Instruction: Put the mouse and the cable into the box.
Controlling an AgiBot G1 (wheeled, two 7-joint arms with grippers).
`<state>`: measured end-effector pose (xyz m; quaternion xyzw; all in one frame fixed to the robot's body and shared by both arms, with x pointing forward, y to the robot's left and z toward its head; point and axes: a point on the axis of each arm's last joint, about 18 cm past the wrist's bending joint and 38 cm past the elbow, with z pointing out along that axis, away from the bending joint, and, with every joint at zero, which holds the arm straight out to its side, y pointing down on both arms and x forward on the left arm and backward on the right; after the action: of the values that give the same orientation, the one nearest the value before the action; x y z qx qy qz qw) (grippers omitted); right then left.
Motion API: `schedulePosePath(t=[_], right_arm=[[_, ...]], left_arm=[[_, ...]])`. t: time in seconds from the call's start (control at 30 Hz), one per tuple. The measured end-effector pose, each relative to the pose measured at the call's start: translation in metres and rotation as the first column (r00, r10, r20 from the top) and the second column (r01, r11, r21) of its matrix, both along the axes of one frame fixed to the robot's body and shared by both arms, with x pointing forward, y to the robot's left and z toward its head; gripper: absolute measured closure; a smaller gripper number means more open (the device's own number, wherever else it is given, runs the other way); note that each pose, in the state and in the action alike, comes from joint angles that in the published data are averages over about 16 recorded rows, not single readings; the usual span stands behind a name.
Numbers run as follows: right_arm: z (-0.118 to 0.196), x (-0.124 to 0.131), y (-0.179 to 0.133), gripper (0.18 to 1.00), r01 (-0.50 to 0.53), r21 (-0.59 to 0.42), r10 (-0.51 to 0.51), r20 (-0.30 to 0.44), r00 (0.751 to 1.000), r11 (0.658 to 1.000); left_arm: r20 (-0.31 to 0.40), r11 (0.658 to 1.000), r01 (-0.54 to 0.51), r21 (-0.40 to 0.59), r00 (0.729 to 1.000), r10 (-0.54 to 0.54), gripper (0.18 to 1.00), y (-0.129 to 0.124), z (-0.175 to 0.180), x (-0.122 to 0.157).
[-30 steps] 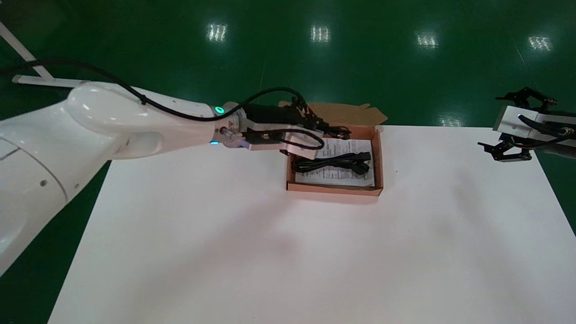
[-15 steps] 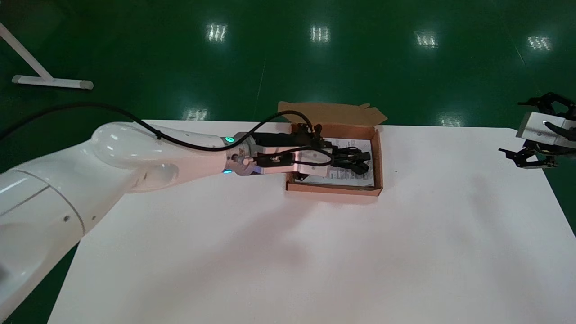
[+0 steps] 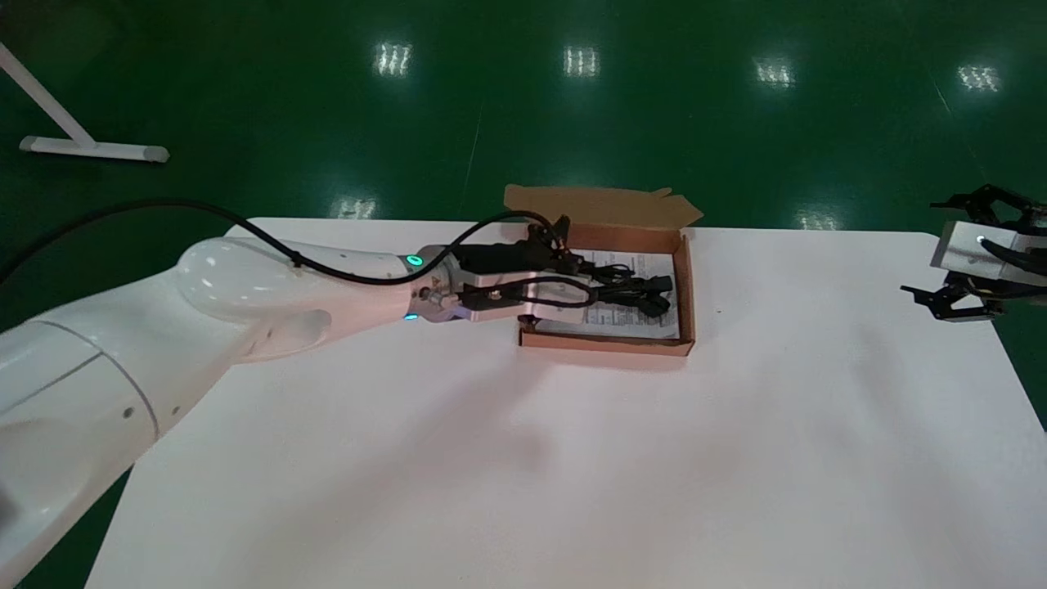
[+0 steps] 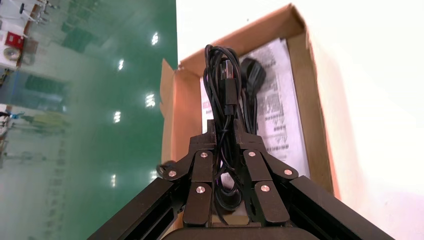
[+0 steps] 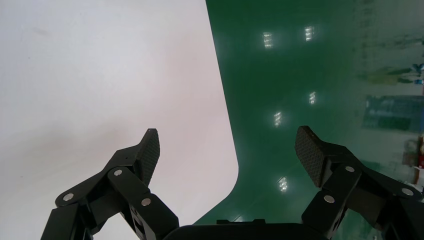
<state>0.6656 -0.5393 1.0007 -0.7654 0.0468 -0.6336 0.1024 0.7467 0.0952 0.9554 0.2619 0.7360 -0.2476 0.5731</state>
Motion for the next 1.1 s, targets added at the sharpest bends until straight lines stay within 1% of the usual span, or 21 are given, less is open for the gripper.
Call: schedulePosePath(t=[0.37, 0.53, 0.67, 0.8, 0.97, 1.1], right_arm=[[-0.002, 0.004, 0.003, 0.178, 0.002, -0.002, -0.002, -0.003, 1.0, 1.0], [-0.003, 0.003, 0.003, 0.178, 0.003, -0.001, -0.003, -0.004, 1.0, 1.0], [-0.003, 0.003, 0.003, 0.178, 0.0, 0.004, 0.0, -0.002, 1.0, 1.0], [-0.001, 0.003, 0.007, 0.178, -0.019, 0.031, 0.018, 0.009, 1.0, 0.999], [0.003, 0.003, 0.019, 0.178, -0.07, 0.099, 0.066, 0.037, 0.997, 0.993], [0.007, 0.001, 0.034, 0.178, -0.138, 0.175, 0.128, 0.067, 0.99, 0.975]], left_arm=[[0.014, 1.0, -0.007, 0.012, 1.0, 0.007, 0.934, 0.001, 0.0, 0.001], [0.014, 1.0, -0.007, 0.011, 1.0, 0.007, 0.896, 0.001, 0.0, 0.001], [0.006, 1.0, -0.003, 0.002, 1.0, 0.003, 0.838, 0.001, 0.0, 0.0], [-0.031, 0.999, 0.012, -0.04, 0.999, -0.013, 0.758, 0.003, -0.003, -0.004], [-0.11, 0.989, 0.042, -0.139, 0.992, -0.058, 0.626, 0.01, -0.009, -0.015], [-0.19, 0.965, 0.067, -0.252, 0.975, -0.117, 0.511, 0.02, -0.012, -0.029]])
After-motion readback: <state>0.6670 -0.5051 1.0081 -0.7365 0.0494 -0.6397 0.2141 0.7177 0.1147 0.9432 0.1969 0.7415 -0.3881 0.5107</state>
